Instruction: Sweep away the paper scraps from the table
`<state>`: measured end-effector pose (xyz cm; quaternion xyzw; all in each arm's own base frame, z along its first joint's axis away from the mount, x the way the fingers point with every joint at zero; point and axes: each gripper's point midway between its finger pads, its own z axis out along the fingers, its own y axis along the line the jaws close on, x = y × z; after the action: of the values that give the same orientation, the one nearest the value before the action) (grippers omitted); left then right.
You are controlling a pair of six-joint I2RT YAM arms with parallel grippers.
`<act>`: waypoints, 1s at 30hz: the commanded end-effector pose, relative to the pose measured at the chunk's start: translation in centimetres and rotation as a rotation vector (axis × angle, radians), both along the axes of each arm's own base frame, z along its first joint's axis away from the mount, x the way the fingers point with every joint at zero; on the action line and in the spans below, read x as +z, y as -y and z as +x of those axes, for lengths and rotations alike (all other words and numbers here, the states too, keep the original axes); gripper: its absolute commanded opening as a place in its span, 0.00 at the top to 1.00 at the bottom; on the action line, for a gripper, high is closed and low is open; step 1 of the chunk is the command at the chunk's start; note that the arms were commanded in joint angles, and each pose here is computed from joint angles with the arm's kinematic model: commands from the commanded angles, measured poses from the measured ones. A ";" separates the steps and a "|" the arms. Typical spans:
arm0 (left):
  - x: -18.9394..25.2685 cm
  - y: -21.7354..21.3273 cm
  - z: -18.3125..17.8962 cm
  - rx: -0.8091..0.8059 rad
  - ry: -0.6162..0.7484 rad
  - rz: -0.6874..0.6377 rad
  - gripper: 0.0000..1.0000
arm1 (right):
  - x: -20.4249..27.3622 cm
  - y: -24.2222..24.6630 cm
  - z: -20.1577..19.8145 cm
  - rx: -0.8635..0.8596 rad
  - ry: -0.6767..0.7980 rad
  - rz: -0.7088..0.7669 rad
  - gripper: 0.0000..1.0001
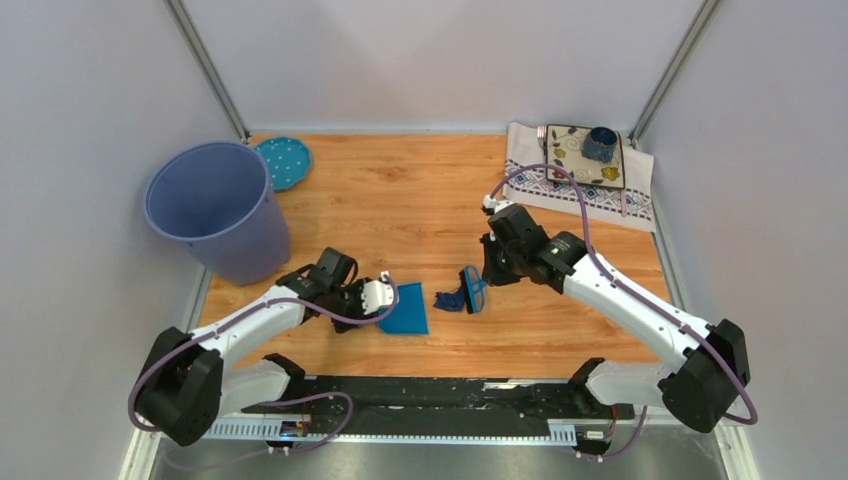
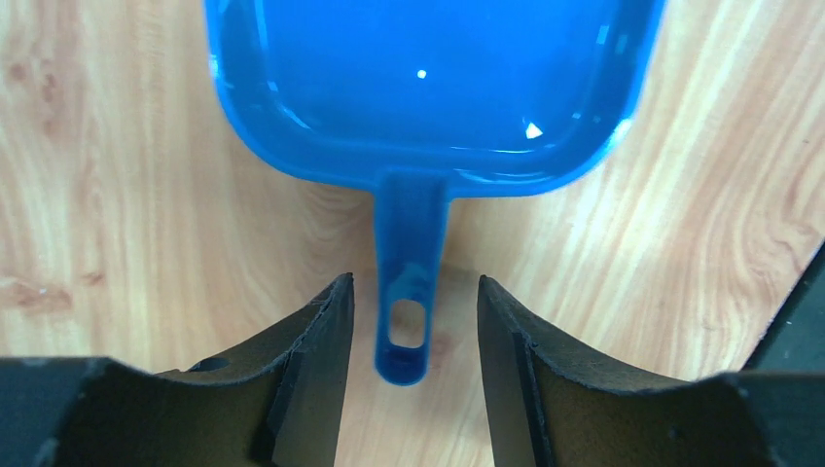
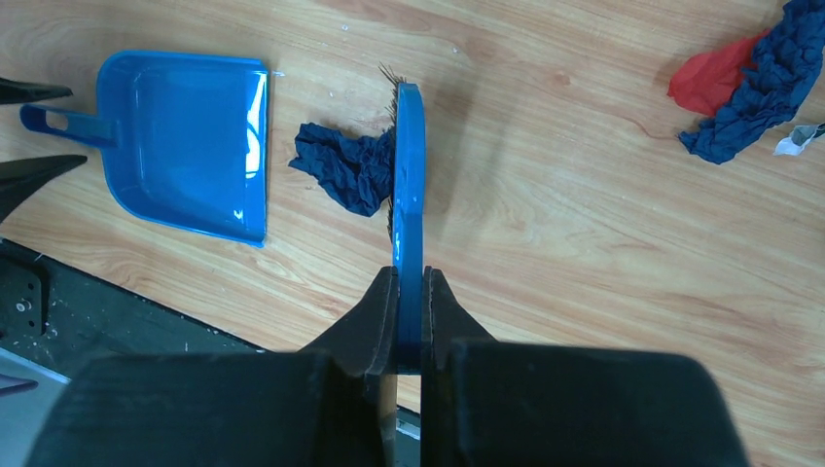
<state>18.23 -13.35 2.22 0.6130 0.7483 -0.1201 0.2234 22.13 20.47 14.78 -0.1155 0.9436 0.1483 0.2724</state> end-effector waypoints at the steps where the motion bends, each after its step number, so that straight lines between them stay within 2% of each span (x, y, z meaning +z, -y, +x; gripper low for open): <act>1: 0.3 1.4 -0.8 -0.097 0.050 -0.125 0.43 | 1.8 -0.8 0.7 0.000 0.070 0.064 1.00; 8: -1.0 0.1 -0.3 -0.078 0.048 -0.060 0.44 | 1.8 -0.8 0.5 0.002 0.066 0.071 1.00; 11: -1.6 -0.4 -0.6 -0.089 0.006 -0.022 0.52 | 2.1 -0.7 0.4 -0.001 0.075 0.077 1.00; 12: -1.7 -0.6 -0.7 -0.093 -0.003 -0.008 0.63 | 2.2 -0.6 0.4 -0.005 0.080 0.081 1.00; 14: -2.0 -1.0 -1.2 -0.109 -0.032 0.022 0.79 | 2.3 -0.5 0.4 -0.013 0.085 0.086 1.00; 15: -1.9 -1.1 -1.2 -0.114 -0.039 0.030 0.96 | 2.2 -0.4 0.4 -0.020 0.087 0.079 1.00; 16: -2.0 -1.4 -2.0 -0.122 -0.079 0.047 1.00 | 2.1 -0.3 0.5 -0.025 0.086 0.076 1.00; 18: -0.5 -0.5 -1.7 -0.140 -0.101 0.018 1.00 | 2.2 -0.2 0.8 -0.039 0.096 0.068 1.00; 19: -0.2 -0.7 -2.6 -0.140 -0.154 0.027 1.00 | 2.2 -0.1 0.9 -0.042 0.096 0.061 1.00; 21: 1.3 0.2 -1.8 -0.141 -0.153 0.027 1.00 | 2.4 0.3 1.3 -0.066 0.108 0.042 1.00; 25: 1.6 -0.4 -1.3 -0.056 -0.201 0.173 1.00 | 3.4 1.7 1.9 -0.118 0.131 -0.029 1.00; 30: 1.9 -0.2 0.2 0.018 -0.167 0.268 1.00 | 2.2 2.9 2.5 -0.163 0.130 -0.111 1.00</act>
<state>18.32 -14.16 3.83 0.6452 0.7469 -0.1159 0.1114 23.40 18.49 16.47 -0.0830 0.9388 0.1050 0.3174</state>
